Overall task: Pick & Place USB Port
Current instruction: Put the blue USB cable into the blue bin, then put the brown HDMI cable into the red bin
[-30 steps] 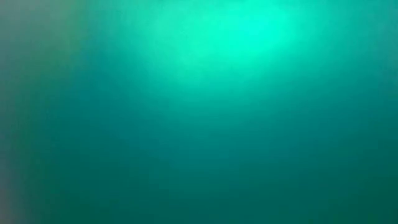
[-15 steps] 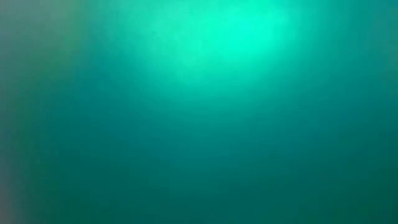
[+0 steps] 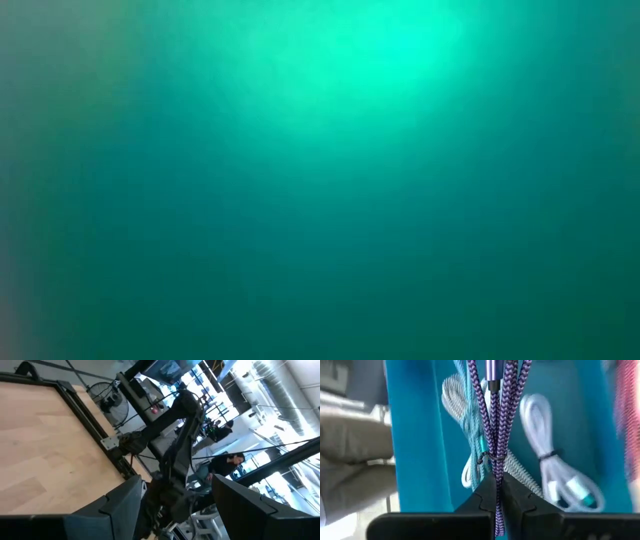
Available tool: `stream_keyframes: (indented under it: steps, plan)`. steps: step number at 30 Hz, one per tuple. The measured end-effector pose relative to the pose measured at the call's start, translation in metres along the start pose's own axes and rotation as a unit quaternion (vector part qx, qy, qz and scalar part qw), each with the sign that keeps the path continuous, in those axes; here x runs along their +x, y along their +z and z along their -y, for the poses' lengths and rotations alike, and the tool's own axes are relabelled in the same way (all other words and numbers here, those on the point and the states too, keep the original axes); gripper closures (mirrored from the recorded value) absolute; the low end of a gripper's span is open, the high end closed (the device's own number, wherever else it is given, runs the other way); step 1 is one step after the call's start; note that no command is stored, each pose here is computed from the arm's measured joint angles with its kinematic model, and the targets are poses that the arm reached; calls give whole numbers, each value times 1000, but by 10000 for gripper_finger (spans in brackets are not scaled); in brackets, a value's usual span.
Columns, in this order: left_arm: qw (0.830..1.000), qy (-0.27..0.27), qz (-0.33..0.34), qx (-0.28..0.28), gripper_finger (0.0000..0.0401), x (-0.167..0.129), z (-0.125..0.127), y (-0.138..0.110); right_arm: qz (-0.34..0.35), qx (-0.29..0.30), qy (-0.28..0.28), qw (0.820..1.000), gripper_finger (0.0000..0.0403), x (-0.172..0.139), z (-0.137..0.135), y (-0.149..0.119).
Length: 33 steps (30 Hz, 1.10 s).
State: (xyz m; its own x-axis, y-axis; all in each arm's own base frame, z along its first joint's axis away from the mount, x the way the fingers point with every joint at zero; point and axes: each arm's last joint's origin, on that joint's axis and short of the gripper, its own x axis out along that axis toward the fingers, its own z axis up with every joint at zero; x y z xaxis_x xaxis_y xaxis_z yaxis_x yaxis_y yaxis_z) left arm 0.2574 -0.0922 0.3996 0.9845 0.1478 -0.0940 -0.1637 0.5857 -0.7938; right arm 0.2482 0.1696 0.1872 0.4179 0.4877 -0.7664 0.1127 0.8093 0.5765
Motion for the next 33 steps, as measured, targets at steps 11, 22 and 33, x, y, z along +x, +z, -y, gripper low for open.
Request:
stream_keyframes:
  steps: [11, 22, 33]
  plan:
    - [1000, 7, 4, -9, 155, 0, -1, 0, -10, -56, -2, 998, 335, 11, -1, -5]
    - [1000, 8, 5, -14, 155, 0, -1, 0, 105, -86, 59, 989, 218, -44, -20, 24]
    - [994, 93, -60, -12, 155, 3, -25, -4, 158, -180, -127, 962, 235, -79, 3, 77]
